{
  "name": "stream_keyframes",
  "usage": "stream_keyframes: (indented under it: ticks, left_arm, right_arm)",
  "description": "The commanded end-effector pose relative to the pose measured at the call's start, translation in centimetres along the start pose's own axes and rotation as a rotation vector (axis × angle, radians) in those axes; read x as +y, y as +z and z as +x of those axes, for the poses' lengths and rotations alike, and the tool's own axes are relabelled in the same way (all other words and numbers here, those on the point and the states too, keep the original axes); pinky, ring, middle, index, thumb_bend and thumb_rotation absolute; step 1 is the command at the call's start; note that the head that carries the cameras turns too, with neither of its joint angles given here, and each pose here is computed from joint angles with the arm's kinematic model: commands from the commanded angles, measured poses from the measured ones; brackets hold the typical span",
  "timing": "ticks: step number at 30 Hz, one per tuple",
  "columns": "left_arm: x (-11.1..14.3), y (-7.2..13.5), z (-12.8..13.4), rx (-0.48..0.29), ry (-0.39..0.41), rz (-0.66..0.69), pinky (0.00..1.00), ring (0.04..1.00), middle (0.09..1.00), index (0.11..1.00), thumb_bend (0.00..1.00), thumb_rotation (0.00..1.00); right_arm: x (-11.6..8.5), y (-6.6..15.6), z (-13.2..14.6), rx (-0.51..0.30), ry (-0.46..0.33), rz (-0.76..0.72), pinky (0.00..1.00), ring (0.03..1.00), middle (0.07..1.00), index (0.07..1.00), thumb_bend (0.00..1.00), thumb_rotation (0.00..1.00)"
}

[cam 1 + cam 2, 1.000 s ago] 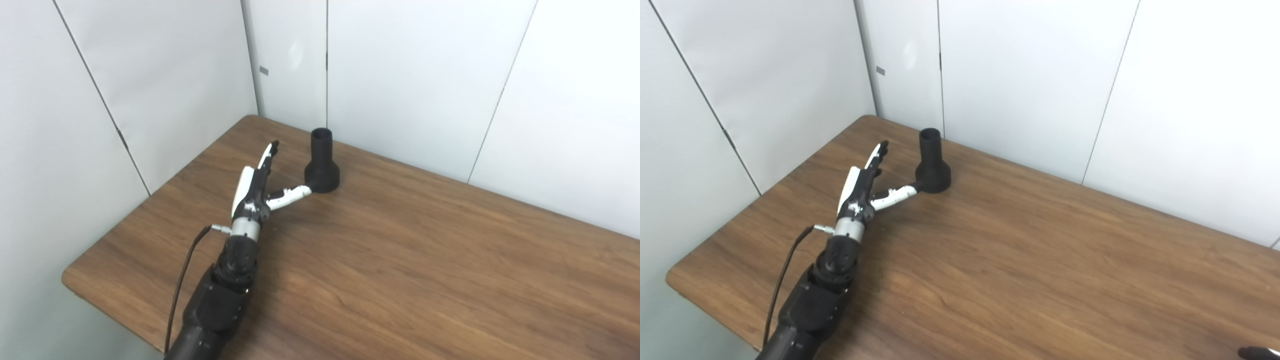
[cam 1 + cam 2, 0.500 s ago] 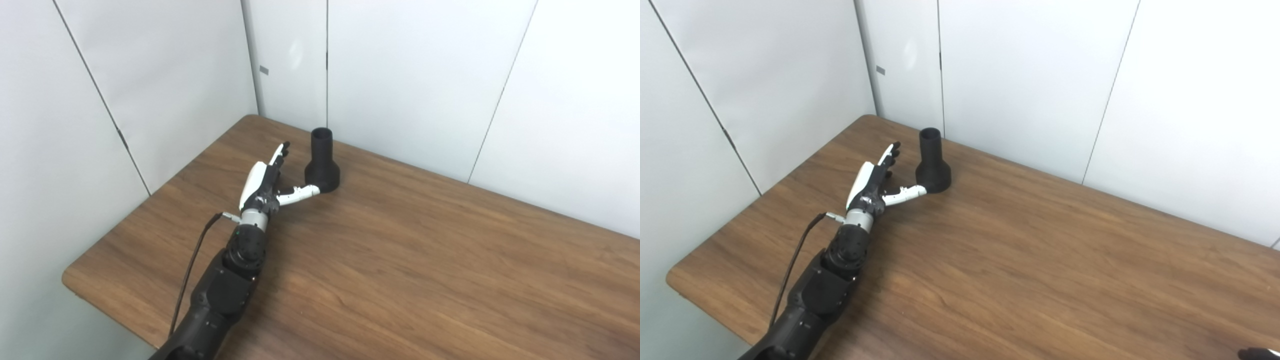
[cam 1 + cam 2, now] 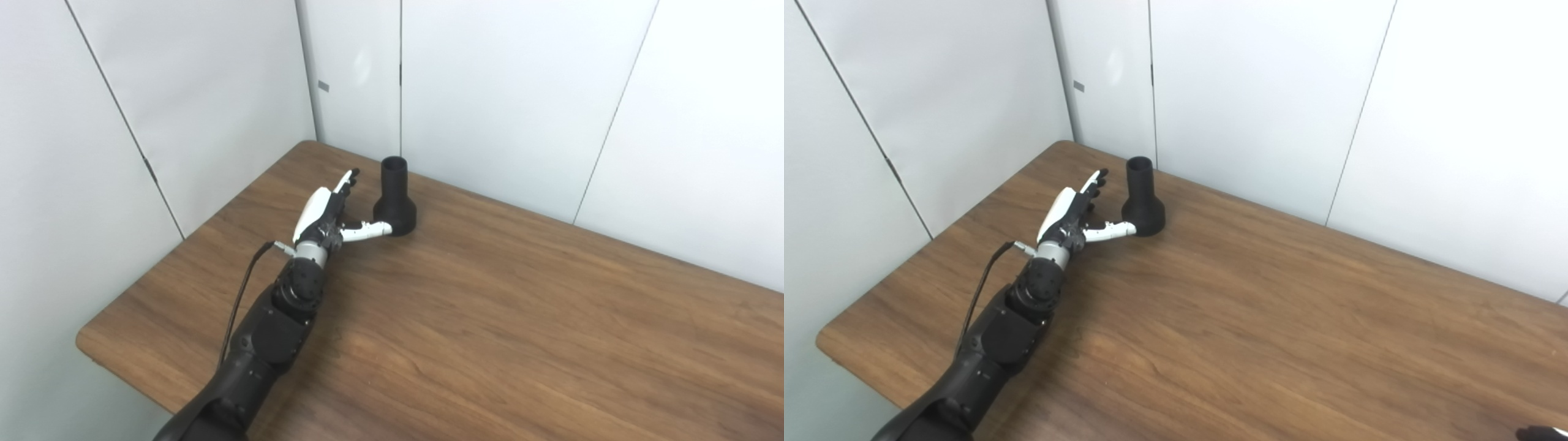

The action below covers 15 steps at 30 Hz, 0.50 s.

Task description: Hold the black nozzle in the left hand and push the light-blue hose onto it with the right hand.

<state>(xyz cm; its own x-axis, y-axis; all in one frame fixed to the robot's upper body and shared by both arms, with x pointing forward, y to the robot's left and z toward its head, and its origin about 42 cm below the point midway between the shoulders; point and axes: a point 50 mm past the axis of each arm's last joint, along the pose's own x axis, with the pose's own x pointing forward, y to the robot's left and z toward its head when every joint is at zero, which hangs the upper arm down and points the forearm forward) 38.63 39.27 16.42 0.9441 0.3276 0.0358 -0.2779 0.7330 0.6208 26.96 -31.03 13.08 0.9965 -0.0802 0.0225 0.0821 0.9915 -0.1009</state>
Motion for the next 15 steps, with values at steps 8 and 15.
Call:
stream_keyframes:
  ticks: [8,15]
  left_arm:
    - [0.8,1.3,1.8,-0.012,-0.013,0.078,0.87,0.911,0.937,0.965,1.00,0.37]
    - [0.3,2.1,3.0,-0.029,-0.058,0.150,0.78,0.872,0.930,0.959,1.00,0.41]
  right_arm:
    - [-0.4,1.6,0.3,-0.071,-0.002,-0.022,0.40,0.551,0.595,0.541,0.75,0.62]
    - [-0.5,1.6,0.1,-0.079,-0.002,-0.019,0.40,0.546,0.589,0.535,0.75,0.62]
